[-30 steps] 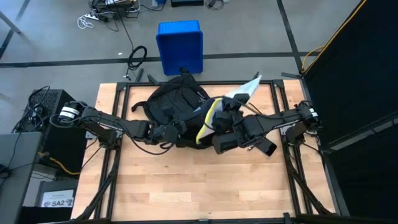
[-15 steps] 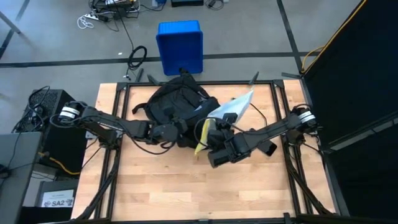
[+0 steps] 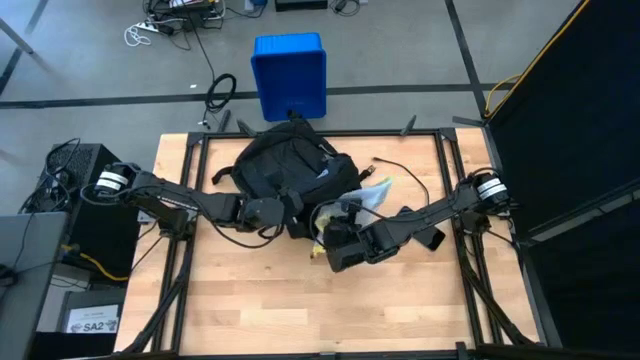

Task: Unpack backpack
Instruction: Put the yellow zip bag into the backpack

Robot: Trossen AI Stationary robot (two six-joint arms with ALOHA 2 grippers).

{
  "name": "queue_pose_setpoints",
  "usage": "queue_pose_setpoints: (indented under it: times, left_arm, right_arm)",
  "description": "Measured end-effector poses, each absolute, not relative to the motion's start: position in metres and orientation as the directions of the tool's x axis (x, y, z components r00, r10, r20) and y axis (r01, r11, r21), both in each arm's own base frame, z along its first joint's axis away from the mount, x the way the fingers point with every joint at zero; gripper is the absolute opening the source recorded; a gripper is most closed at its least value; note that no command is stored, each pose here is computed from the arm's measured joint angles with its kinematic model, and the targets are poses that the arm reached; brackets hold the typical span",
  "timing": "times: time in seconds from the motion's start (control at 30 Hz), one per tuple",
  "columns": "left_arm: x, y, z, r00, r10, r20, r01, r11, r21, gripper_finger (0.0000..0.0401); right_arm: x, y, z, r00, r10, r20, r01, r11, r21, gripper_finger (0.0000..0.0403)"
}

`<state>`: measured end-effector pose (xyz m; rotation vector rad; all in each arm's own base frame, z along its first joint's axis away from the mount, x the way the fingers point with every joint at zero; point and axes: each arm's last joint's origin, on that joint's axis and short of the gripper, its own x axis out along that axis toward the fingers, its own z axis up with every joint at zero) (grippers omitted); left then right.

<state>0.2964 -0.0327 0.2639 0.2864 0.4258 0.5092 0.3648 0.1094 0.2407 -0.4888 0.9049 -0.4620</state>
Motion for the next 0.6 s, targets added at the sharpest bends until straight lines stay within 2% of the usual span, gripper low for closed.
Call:
queue_pose_setpoints:
  times: [0.2, 0.37, 0.6]
  left_arm:
    - [0.302, -0.036, 0.273, 0.871, 0.417, -0.260, -0.332, 0.889, 0.315, 0.0000]
    - [0.305, -0.039, 0.281, 0.931, 0.303, -0.205, -0.242, 0.930, 0.277, 0.0000]
    - [0.305, -0.039, 0.280, 0.913, 0.333, -0.236, -0.266, 0.924, 0.274, 0.0000]
  right_arm:
    - [0.380, 0.100, 0.247, 0.607, -0.538, -0.584, 0.158, 0.803, -0.575, 0.0000]
    - [0.389, 0.072, 0.249, 0.592, -0.565, -0.574, 0.191, 0.791, -0.581, 0.0000]
    - [0.395, 0.028, 0.249, 0.537, -0.594, -0.600, 0.245, 0.790, -0.562, 0.0001]
